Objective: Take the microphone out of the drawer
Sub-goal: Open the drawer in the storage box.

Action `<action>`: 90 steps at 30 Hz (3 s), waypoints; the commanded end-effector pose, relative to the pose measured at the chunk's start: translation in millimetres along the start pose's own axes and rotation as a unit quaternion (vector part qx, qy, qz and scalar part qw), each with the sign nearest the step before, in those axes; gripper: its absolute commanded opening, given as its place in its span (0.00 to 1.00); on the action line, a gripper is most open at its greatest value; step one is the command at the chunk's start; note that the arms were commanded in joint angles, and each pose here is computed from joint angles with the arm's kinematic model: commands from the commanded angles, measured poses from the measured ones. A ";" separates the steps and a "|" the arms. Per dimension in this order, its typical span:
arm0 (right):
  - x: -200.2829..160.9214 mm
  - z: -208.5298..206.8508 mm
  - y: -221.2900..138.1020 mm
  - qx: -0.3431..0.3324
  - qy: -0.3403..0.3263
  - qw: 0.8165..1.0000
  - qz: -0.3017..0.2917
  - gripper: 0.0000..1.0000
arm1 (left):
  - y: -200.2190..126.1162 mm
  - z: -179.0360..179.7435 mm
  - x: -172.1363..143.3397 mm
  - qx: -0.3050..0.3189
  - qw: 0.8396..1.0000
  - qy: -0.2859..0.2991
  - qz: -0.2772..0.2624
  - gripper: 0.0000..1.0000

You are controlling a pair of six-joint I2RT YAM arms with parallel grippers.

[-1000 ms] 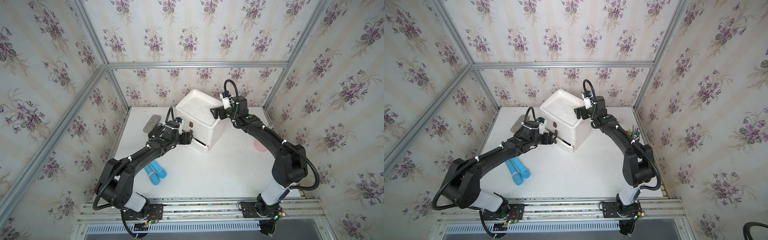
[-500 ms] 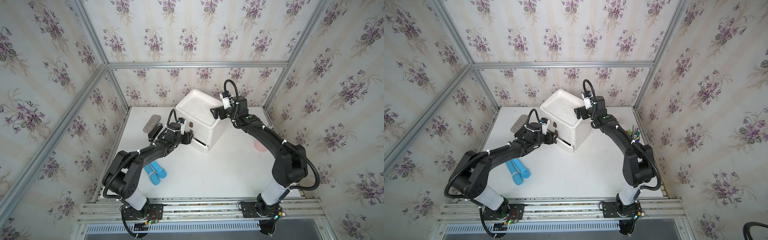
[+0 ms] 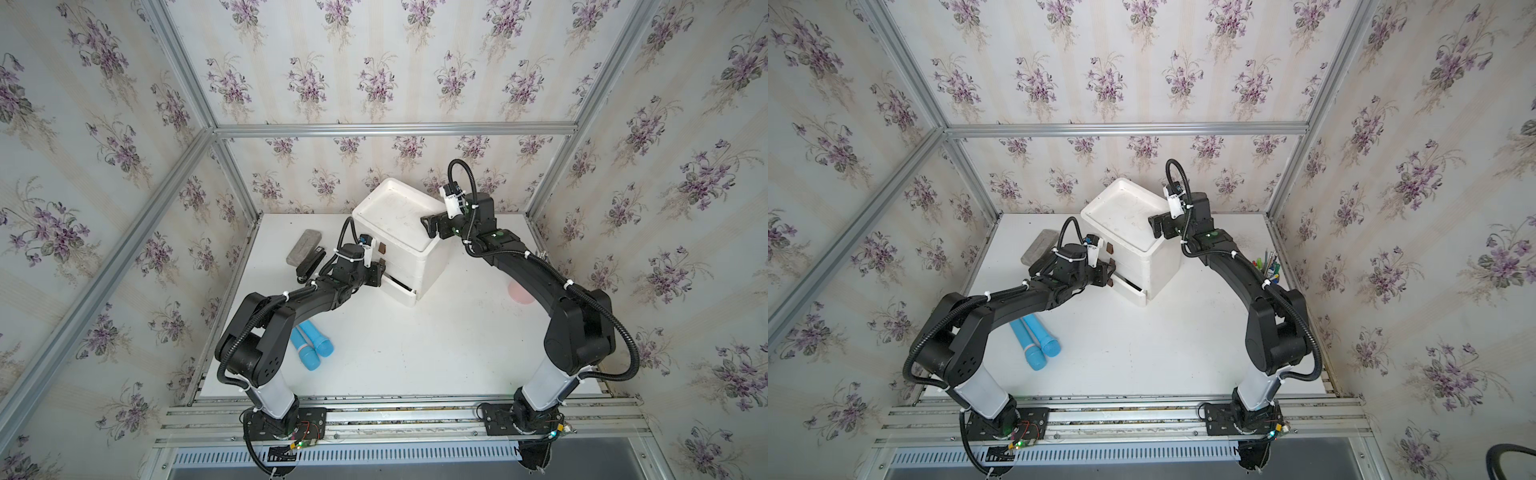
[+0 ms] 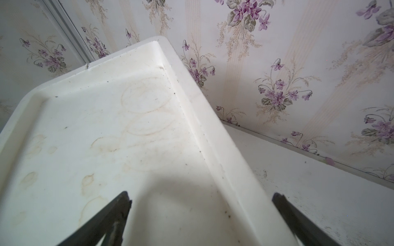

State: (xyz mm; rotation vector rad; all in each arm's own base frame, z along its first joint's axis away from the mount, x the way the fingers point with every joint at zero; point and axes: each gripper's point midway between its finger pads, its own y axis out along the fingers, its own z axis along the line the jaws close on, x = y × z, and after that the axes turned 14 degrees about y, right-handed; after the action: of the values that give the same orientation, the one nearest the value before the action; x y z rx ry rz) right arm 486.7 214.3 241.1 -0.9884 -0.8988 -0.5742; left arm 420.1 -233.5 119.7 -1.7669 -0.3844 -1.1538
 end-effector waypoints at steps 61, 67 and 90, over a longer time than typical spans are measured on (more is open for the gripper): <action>-97.9 -11.3 3.5 -0.014 -0.034 0.984 0.175 1.00 | -106.2 -1.3 -2.2 0.038 0.997 -0.018 -0.057 0.00; -100.7 -12.7 5.0 -0.016 -0.034 0.983 0.178 1.00 | -118.3 1.0 -17.5 0.049 0.998 -0.023 -0.044 0.00; -109.7 -13.6 10.6 -0.017 -0.030 0.981 0.191 1.00 | -168.5 7.7 -64.0 0.087 0.994 -0.068 -0.021 0.00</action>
State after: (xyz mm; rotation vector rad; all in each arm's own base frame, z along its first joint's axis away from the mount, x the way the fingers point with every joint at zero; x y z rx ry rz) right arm 490.1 230.0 239.3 -0.9284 -0.9232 -0.5497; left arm 278.5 -135.8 155.3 -1.7037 -0.5532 -1.0265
